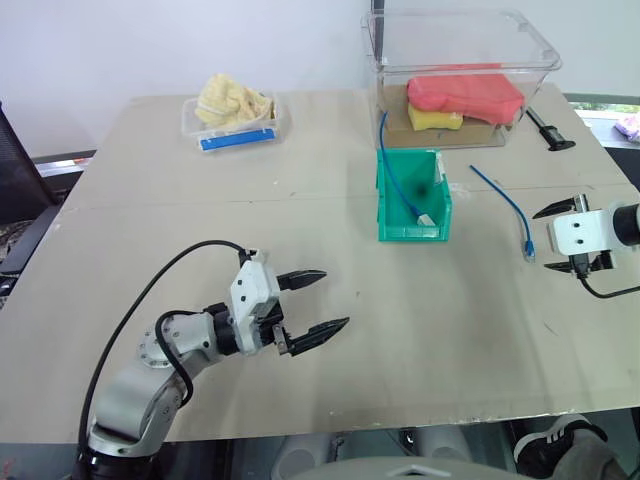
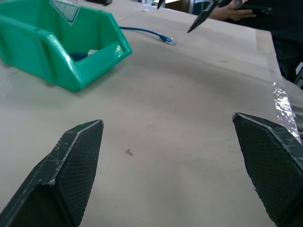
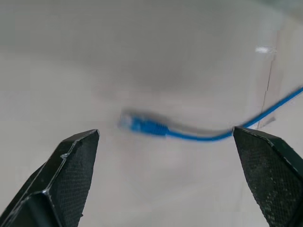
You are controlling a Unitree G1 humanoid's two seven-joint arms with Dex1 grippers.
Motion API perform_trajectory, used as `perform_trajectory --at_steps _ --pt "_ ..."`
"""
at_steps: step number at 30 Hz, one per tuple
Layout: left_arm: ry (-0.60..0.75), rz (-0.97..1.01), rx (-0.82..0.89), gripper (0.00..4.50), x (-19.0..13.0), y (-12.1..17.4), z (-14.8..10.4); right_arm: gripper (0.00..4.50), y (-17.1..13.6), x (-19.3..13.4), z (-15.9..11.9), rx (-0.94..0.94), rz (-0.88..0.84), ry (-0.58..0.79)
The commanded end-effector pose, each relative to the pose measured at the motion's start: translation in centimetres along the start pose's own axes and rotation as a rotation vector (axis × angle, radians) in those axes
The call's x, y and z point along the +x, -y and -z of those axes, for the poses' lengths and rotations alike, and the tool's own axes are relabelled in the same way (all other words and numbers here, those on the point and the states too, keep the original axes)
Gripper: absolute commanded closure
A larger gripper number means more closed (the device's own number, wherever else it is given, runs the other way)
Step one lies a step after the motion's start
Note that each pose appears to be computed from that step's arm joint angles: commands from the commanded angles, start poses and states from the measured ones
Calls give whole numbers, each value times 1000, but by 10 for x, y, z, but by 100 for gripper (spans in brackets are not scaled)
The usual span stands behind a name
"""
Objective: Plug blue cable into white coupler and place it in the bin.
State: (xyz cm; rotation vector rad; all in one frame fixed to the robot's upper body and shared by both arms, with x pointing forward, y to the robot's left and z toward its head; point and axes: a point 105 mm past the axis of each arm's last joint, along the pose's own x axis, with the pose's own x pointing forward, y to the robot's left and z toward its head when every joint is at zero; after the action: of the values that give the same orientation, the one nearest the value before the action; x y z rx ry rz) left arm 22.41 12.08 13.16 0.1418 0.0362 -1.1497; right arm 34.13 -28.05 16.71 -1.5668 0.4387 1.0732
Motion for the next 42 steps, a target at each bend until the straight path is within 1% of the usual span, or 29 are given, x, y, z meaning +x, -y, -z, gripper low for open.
perform_trajectory --at_steps 1,3,5,6,7,8,15,17,18,20,21,22,23,26,29,30,31,32,33,34,37,39,42 --pt "15 37 42 1 -2 5 -5 2 2 5 7 -149 -99 -68" --pt "16 40 42 1 -2 5 -4 2 7 10 7 -246 -135 -91" --pt "19 40 42 0 -2 5 -4 54 13 20 3 -320 -151 -102" --pt "21 40 43 0 -2 6 -4 66 14 23 2 -345 -163 -103" --pt "22 39 43 0 -2 6 -4 120 14 28 1 -378 -179 -110" --pt "22 38 43 0 -1 6 -3 158 13 31 1 -405 -194 -113" --pt "17 28 41 0 -3 8 -1 158 5 44 6 -523 -316 -167" --pt "17 25 41 0 -4 8 -1 211 -1 50 7 -540 -353 -173" --pt "17 24 41 0 -4 8 0 231 -4 52 8 -545 -363 -175" --pt "18 22 42 0 -4 8 0 323 -8 57 8 -551 -372 -165" --pt "19 19 41 0 -4 8 0 377 -9 59 6 -541 -363 -151" --pt "20 16 39 0 -4 8 0 420 -8 60 4 -519 -342 -137" --pt "20 14 37 0 -4 8 1 437 -8 61 3 -503 -327 -128" --pt "21 13 33 0 -3 9 4 437 -9 61 1 -401 -291 -88" --pt "28 13 32 0 0 7 3 437 -5 59 -10 -219 -251 23" --pt "28 13 33 0 0 6 3 437 -1 58 -17 -153 -240 75" --pt "28 13 34 0 0 5 4 437 8 56 -32 -47 -219 149" --pt "27 11 35 0 1 4 4 437 15 51 -52 60 -205 253" --pt "23 9 39 0 1 2 6 437 15 44 -73 149 -222 346" --pt "19 5 41 0 1 1 7 437 12 39 -91 215 -253 386" --pt "-8 -15 54 0 1 -6 14 437 0 36 -138 329 -288 410" --pt "-20 -28 65 0 3 -10 18 437 -5 45 -172 374 -294 422" --pt "-51 -35 91 0 3 -16 21 437 -6 67 -211 362 -284 404"
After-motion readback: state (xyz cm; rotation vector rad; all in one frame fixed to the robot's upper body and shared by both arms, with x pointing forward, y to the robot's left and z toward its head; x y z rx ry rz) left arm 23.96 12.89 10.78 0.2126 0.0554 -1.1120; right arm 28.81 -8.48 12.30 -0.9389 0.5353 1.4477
